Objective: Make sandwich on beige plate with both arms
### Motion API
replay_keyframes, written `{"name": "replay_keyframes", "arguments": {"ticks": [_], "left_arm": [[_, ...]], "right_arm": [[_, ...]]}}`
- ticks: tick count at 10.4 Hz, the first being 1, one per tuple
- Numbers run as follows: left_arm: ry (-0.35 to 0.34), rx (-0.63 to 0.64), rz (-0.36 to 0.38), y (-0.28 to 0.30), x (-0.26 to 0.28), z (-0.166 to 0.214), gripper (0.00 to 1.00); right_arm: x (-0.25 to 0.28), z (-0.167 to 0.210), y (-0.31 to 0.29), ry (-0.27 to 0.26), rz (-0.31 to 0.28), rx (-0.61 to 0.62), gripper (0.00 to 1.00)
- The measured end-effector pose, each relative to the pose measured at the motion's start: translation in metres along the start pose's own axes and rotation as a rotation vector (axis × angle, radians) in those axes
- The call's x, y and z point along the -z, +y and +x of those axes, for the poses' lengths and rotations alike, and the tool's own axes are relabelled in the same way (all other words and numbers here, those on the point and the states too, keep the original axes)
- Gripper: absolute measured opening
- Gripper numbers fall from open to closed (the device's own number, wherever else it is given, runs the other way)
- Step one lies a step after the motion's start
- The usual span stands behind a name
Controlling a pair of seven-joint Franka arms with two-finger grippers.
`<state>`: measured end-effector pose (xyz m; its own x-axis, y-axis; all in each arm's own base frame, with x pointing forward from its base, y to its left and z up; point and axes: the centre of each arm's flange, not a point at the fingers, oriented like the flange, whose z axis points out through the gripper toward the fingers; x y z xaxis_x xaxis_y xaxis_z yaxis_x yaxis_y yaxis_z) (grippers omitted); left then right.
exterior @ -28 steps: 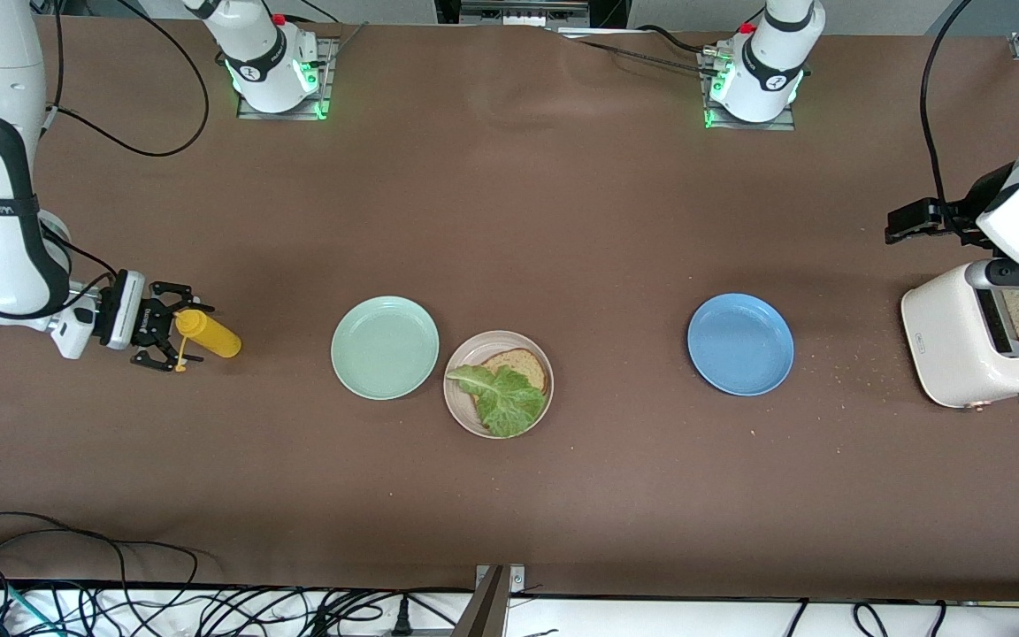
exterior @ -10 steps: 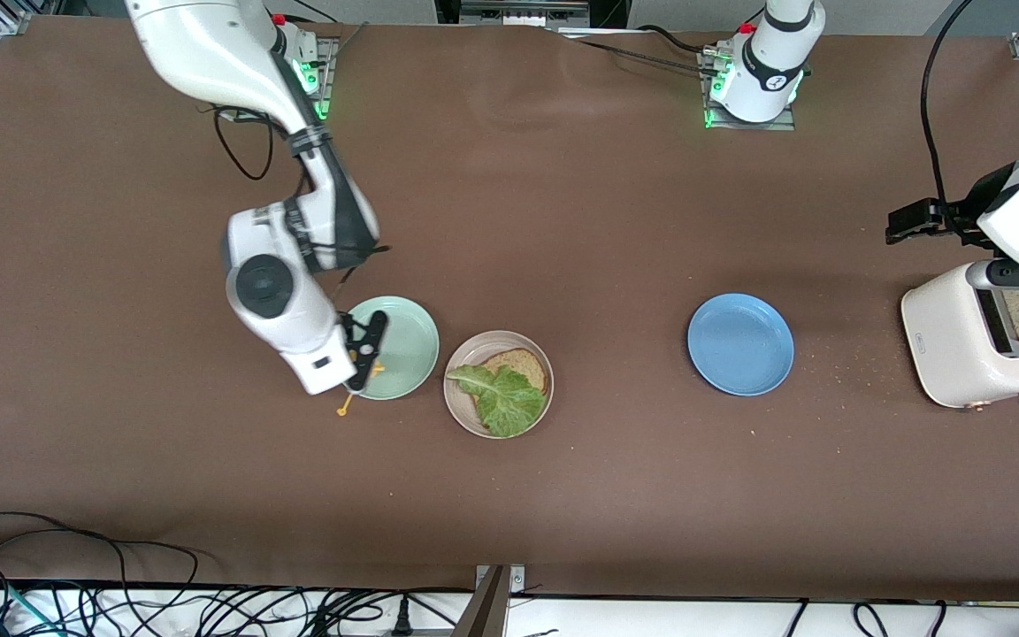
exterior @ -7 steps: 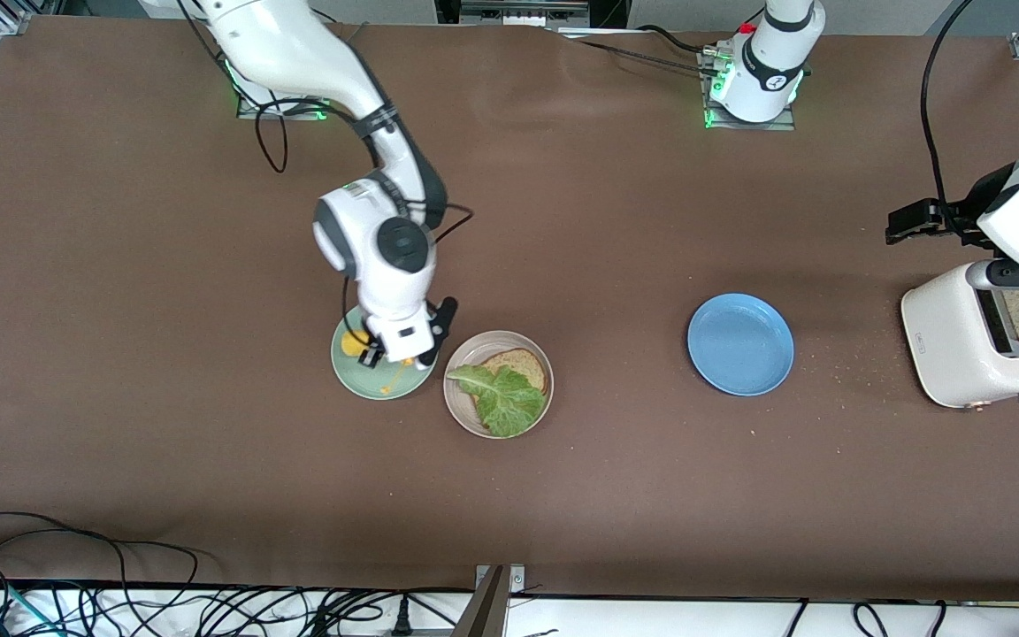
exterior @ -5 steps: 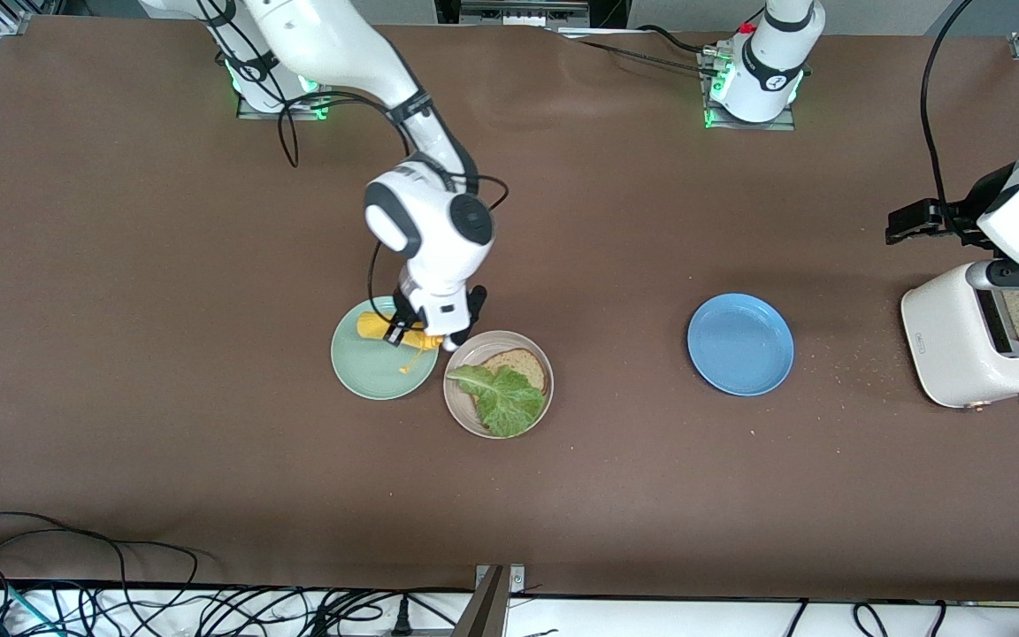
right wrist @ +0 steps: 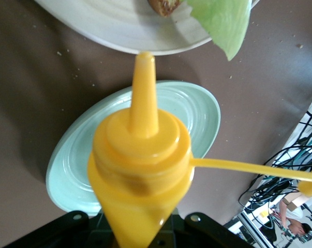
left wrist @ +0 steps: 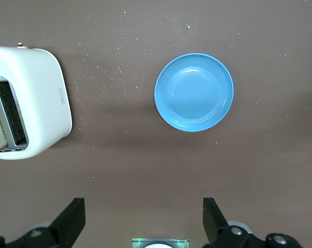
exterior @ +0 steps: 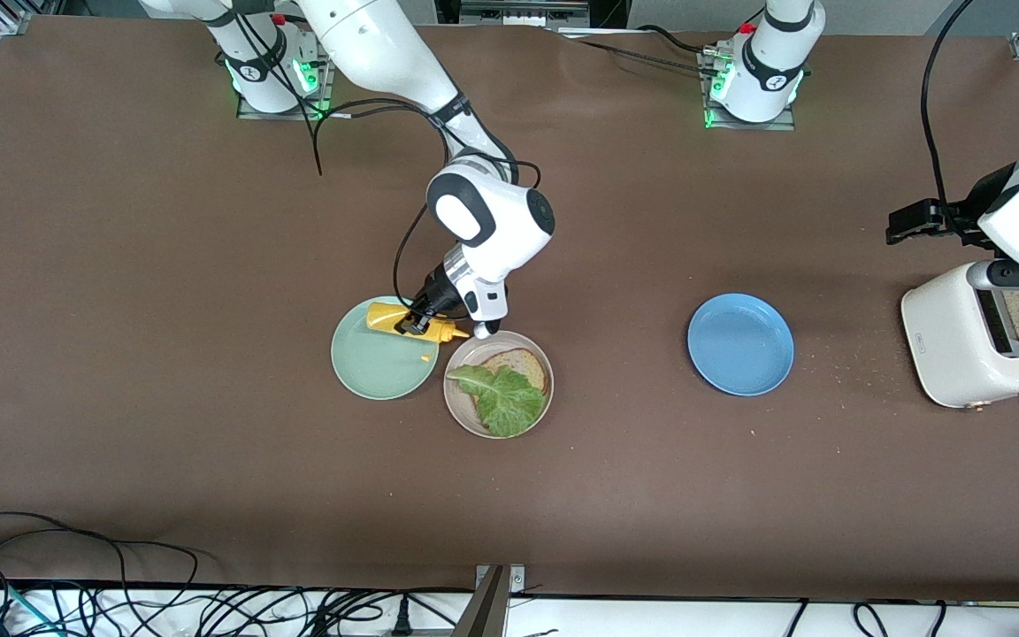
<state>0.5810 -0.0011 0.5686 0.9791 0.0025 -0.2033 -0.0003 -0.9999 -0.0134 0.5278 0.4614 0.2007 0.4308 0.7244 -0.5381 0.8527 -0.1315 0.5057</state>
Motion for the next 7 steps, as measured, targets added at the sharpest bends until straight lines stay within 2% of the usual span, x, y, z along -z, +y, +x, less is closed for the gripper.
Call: {"name": "replay_keyframes", "arguments": {"ticks": [5,7], "left_arm": [[-0.001,0.001,0.000,0.000,0.000,0.000,1.00],[-0.001,0.001,0.000,0.000,0.000,0.000,1.00]], "right_arm": [[0.002,-0.005,0.023,-0.008,-0.014,-0.012,0.14],[0.002,-0.008,0.030,-0.015,-0.017,0.021,0.14]]}}
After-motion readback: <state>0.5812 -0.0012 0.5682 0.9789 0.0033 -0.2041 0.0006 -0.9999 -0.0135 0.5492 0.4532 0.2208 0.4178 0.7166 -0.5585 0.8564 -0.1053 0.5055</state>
